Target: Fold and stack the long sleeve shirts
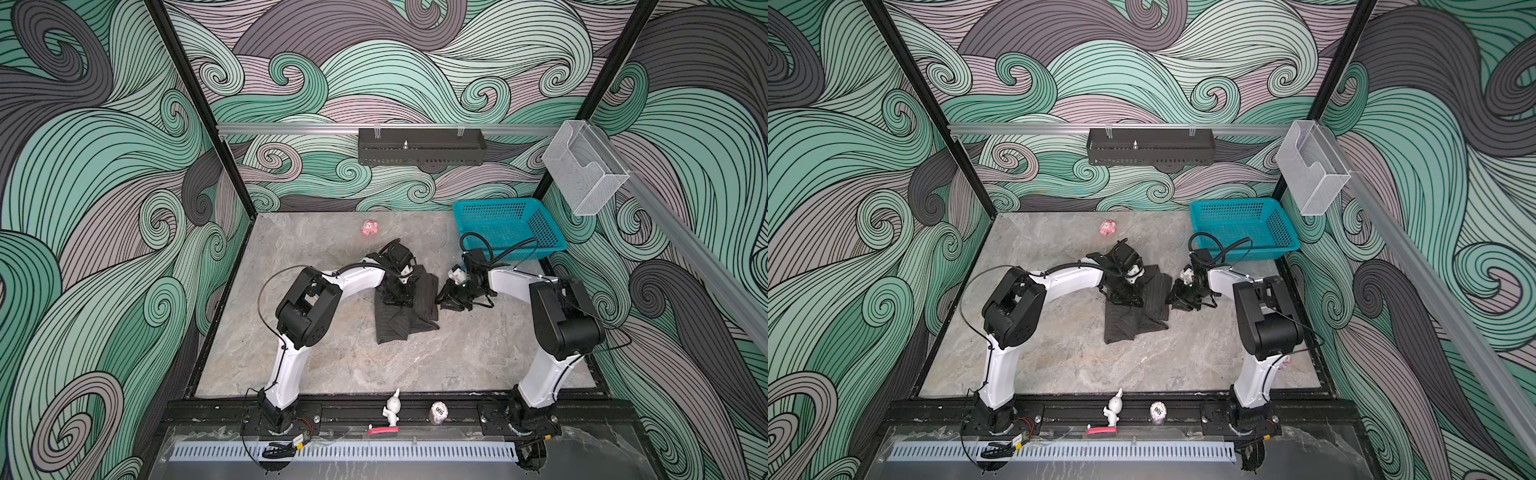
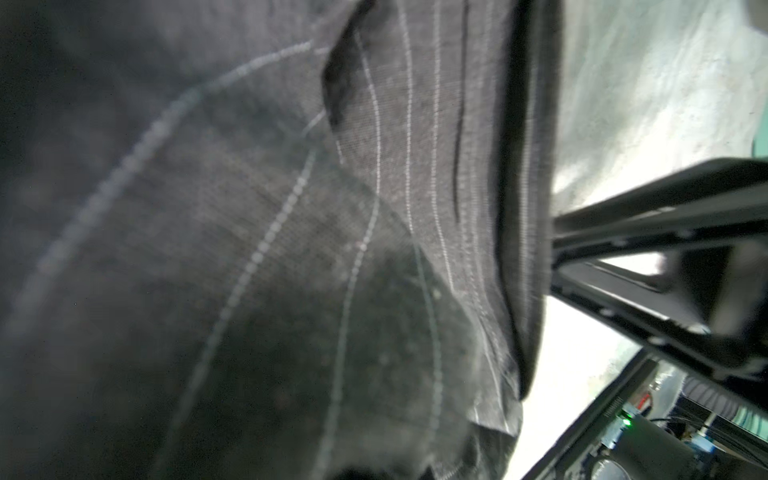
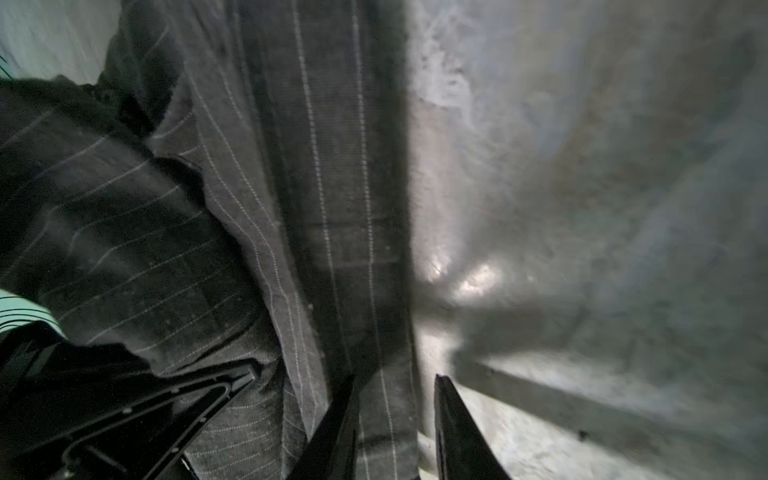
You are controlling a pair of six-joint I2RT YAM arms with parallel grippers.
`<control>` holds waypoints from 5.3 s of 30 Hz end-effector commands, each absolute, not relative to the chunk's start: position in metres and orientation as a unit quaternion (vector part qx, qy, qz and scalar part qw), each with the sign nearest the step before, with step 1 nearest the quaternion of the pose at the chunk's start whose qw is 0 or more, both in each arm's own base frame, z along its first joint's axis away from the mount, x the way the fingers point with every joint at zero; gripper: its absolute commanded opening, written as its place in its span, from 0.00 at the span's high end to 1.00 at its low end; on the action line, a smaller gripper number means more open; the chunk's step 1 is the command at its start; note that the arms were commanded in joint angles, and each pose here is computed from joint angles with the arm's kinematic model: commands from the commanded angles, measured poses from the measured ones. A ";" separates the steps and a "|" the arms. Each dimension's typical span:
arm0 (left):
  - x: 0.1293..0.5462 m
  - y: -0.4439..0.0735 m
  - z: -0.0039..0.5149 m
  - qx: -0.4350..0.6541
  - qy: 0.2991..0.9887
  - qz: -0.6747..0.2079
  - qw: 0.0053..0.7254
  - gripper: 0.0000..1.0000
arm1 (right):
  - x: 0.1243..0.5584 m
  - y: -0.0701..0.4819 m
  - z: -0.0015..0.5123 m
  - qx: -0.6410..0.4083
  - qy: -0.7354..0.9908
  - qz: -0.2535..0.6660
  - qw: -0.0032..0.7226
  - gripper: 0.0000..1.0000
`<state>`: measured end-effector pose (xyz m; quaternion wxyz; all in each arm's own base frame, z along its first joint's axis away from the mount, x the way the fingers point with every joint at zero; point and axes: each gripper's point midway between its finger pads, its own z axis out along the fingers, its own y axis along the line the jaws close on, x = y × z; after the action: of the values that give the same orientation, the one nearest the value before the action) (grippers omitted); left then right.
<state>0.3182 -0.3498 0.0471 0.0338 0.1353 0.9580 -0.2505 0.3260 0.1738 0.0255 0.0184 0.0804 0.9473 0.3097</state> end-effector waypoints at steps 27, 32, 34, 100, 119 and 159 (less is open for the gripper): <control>0.335 -0.384 0.063 0.206 0.952 -0.224 0.041 0.90 | 0.328 0.168 0.051 0.061 0.962 0.262 0.056 0.65; 0.331 -0.387 0.102 0.217 0.939 -0.257 0.070 0.55 | 0.328 0.154 0.086 0.054 0.965 0.236 0.099 0.55; 0.328 -0.389 0.133 0.225 0.928 -0.281 0.095 0.49 | 0.329 0.152 0.102 0.051 0.964 0.234 0.117 0.54; 0.393 -0.152 0.021 -0.103 0.975 -0.194 0.044 0.51 | 0.295 0.290 0.017 -0.044 0.951 0.306 0.005 0.74; 0.344 -0.156 0.227 0.110 0.926 -0.088 0.349 0.21 | 0.299 0.254 0.184 -0.151 0.868 0.267 0.391 0.50; 0.267 -0.201 -0.001 0.380 0.892 0.240 0.037 0.09 | 0.230 0.164 0.187 -0.130 0.819 0.255 0.497 0.52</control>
<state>0.2886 -0.2254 0.0336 0.1294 0.3576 0.8985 0.2192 0.2283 0.1706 0.1906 0.4905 -0.1341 0.8173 0.2712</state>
